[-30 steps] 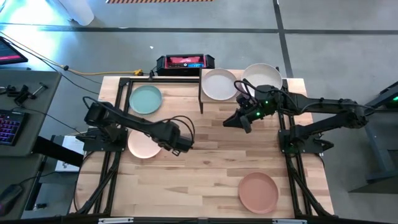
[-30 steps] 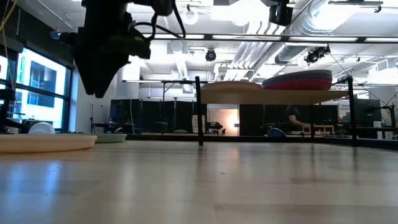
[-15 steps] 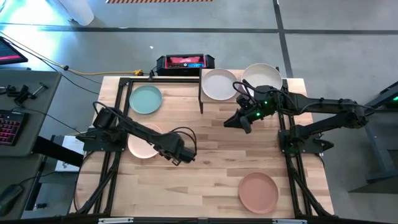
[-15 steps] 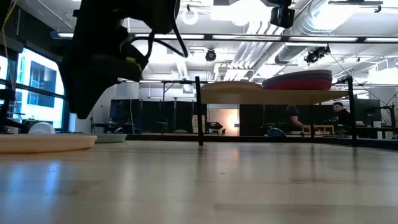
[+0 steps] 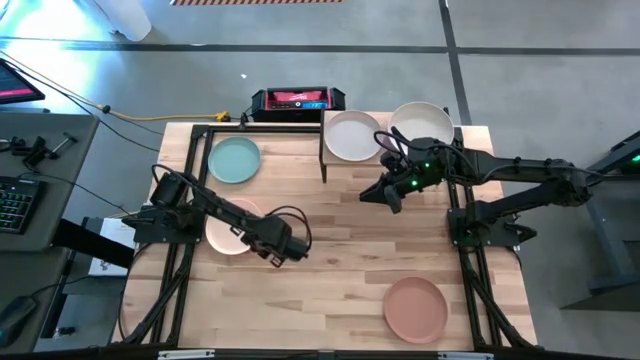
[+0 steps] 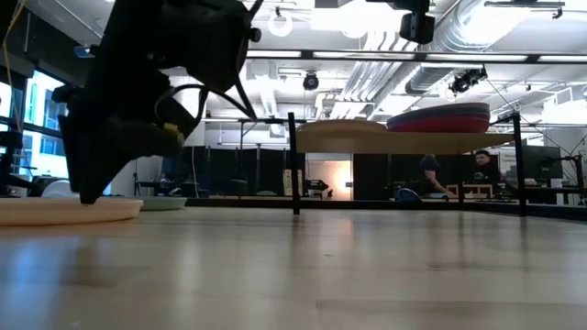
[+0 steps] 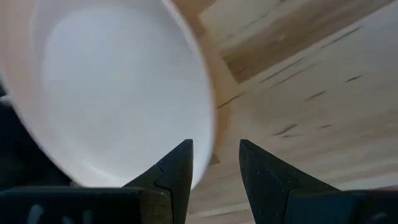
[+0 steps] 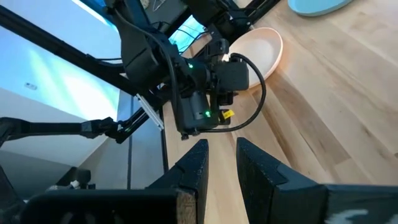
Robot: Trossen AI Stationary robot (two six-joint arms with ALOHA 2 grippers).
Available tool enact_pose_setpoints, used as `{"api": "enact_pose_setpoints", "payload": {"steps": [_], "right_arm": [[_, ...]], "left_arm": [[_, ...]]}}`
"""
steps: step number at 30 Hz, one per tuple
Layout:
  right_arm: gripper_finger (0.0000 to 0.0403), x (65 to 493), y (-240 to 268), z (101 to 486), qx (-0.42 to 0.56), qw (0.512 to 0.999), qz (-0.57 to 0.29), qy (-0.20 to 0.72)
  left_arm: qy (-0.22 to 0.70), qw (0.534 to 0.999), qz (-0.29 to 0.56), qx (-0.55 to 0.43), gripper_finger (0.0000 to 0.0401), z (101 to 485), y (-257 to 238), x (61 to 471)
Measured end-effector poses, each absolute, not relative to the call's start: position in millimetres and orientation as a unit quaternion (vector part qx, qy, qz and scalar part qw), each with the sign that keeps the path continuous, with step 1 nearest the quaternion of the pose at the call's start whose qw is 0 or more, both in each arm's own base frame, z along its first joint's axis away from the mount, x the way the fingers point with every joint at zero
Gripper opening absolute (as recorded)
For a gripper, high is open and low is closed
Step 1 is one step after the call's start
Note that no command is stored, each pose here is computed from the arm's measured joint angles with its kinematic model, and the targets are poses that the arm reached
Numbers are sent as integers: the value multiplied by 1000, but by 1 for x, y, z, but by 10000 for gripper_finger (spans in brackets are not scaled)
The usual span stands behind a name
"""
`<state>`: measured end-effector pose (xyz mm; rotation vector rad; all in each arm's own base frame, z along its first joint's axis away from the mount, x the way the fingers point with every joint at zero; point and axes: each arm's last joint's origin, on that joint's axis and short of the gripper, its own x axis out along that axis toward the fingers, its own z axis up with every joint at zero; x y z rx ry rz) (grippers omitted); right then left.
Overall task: Place and stack plates onto a shelf
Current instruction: Stack the white plate on top of the gray plate on the shelf
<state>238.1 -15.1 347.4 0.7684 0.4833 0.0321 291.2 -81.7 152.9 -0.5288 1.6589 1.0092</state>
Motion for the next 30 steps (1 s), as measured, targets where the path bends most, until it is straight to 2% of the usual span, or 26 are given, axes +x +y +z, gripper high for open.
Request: {"api": "enact_pose_setpoints", "payload": {"steps": [11, 20, 23, 28, 30], "right_arm": [[64, 238, -15, 347, 377, 896, 14, 234], [64, 238, -15, 347, 384, 893, 12, 233], [64, 238, -15, 347, 384, 894, 11, 233], [64, 238, -15, 347, 381, 895, 12, 233], [64, 238, -15, 347, 380, 895, 12, 233]], "left_arm": [[709, 521, 422, -218, 120, 135, -76, 279], [708, 530, 404, -232, 114, 128, -76, 278], [710, 534, 397, -231, 90, 128, -77, 279], [713, 538, 387, -231, 19, 127, -77, 280], [717, 538, 382, -225, 7, 127, -77, 280]]}}
